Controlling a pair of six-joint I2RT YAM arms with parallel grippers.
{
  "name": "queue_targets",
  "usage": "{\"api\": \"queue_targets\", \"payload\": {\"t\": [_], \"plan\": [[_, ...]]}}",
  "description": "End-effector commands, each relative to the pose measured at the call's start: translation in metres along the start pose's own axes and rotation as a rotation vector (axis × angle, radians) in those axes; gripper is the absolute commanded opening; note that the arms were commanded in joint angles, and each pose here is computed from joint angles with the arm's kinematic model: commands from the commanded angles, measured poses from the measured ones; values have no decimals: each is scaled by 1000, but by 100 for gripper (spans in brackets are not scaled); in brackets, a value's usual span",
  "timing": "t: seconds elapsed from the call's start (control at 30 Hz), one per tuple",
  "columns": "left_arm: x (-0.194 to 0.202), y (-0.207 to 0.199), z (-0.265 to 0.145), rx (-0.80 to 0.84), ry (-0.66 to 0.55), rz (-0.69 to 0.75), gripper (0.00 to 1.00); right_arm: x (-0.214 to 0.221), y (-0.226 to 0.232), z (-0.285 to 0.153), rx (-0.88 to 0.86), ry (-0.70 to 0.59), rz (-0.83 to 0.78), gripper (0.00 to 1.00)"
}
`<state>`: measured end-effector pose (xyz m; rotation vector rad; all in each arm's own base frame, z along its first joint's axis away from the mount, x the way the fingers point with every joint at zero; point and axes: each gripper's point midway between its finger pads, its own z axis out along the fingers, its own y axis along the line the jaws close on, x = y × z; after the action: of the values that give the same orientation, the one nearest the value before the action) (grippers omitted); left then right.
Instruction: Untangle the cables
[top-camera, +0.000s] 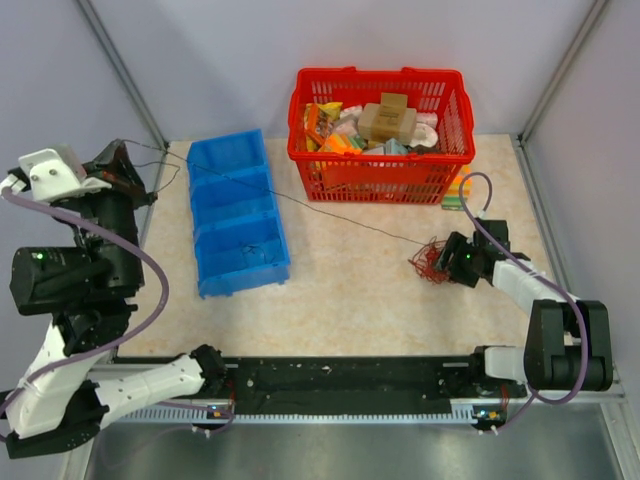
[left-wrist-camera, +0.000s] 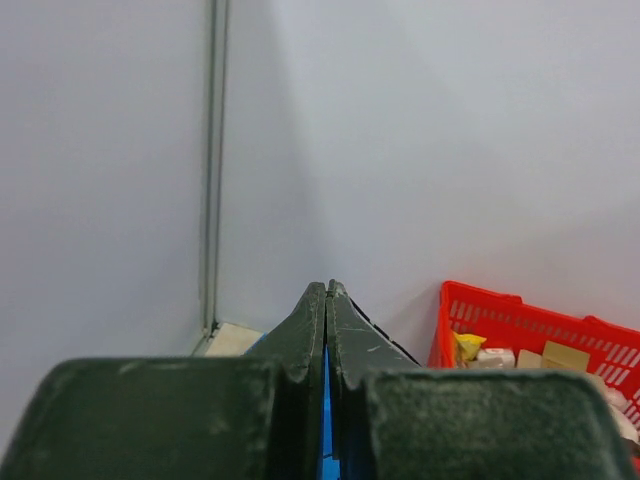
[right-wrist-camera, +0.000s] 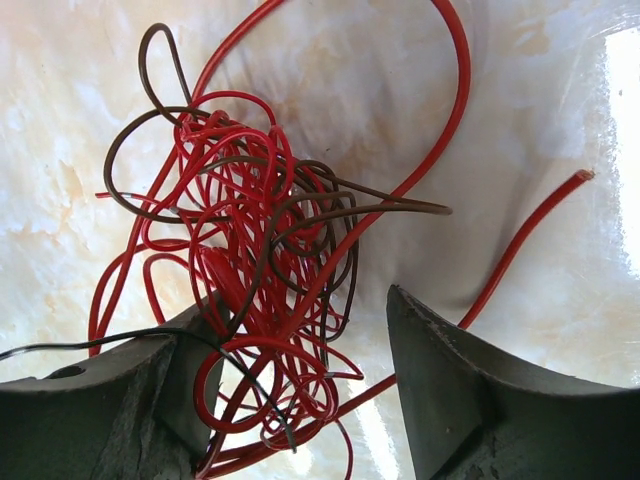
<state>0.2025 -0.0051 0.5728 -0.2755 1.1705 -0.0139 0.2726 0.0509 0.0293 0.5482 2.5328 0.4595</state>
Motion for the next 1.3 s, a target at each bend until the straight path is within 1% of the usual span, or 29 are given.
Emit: {"api": "queue_targets", "payload": {"t": [0.0,0.1,0.23,0.3,0.37,0.43,0.5,0.53,0.63,0.7,0.77,0.83,0.93,1.03,1.1,1.27], "plan": [[-44,27,4,-81,-73,64,0,-10,-5,-3,48,-31,-8,65],[-80,40,7,-101,-119,72,0,-9,-6,-2,48,-27,-4,66],[-99,46,9,-112,-143,80,0,-9,-5,-1,46,-23,-7,68],[-107,55,7,-145,-148,60,0,-9,-5,-2,48,-25,-5,70],[-110,54,7,-130,-153,49,0,-9,-5,-2,45,-27,-8,70],[-104,48,9,-122,-134,73,0,-10,-5,-2,46,-29,-6,72],[-99,48,12,-162,-111,122,0,-9,-6,-1,49,-23,-5,72],[-100,50,12,-177,-112,122,0,-10,-6,-1,52,-25,-2,72],[-111,62,9,-204,-124,75,0,-12,-11,-1,86,-33,12,73],[-125,81,3,-245,-156,6,0,-12,-23,0,145,-28,47,73],[-134,91,-1,-246,-182,-28,0,-11,-32,0,178,-18,83,73],[-137,96,-3,-247,-184,-33,0,-13,-36,-1,190,-27,100,74],[-133,97,-3,-265,-169,23,0,-15,-36,-5,190,-49,97,75],[-132,104,-7,-285,-169,18,0,-17,-36,-10,181,-75,100,77],[-126,99,-6,-263,-159,-15,0,-17,-33,-11,160,-75,87,77],[-64,14,11,-22,-23,20,0,-15,-27,-6,119,-54,75,76]]}}
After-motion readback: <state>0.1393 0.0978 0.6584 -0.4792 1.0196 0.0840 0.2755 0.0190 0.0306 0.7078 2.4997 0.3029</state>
